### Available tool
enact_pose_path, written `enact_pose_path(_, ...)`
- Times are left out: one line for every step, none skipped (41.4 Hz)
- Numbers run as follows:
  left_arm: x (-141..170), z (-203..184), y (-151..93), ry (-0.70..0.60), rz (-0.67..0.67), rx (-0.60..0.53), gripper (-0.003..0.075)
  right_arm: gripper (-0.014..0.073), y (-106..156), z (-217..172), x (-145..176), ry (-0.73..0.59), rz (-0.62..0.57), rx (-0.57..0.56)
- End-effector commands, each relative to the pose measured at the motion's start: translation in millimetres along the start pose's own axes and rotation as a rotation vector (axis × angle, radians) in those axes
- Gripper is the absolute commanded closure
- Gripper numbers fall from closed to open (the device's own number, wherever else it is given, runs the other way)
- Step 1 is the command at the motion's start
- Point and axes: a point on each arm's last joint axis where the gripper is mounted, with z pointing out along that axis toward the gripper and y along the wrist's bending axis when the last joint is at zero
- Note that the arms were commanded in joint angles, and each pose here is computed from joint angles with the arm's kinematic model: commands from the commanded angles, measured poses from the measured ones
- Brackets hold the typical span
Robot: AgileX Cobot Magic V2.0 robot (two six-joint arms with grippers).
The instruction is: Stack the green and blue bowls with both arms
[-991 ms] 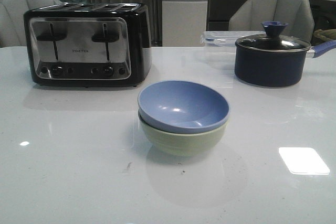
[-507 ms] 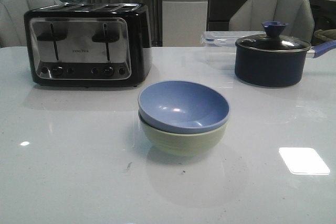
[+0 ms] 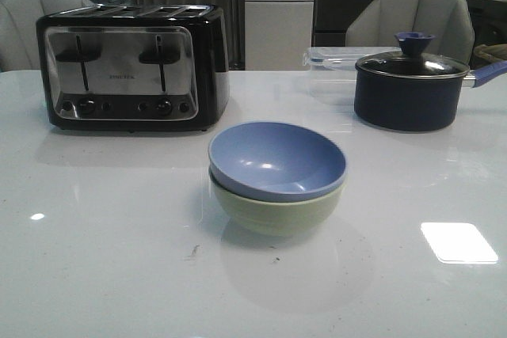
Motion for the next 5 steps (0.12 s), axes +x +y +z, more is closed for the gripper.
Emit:
enact_pose_path(-7.7,-2.2,0.2,-0.102,-0.013,-0.003,0.0627,0.0538,-0.5,-2.2,-10.6,-0.118,-0.009,0.004)
enact_pose_path(-7.7,-2.2,0.2,-0.102,-0.013,-0.003,0.0627,0.0538,-0.5,-2.2,-10.6,-0.118,-0.009,0.004)
enact_pose_path(-7.7,-2.2,0.2,-0.102,-0.013,-0.003,0.0627,0.0538,-0.5,-2.2,-10.6,-0.118,-0.009,0.004)
enact_pose_path(-7.7,-2.2,0.2,-0.102,-0.013,-0.003,0.0627,0.0538,-0.5,-2.2,-10.6,-0.118,-0.009,0.004)
enact_pose_path(-7.7,-2.2,0.2,-0.102,-0.013,-0.003,0.0627,0.0538,-0.5,-2.2,-10.6,-0.118,-0.009,0.004)
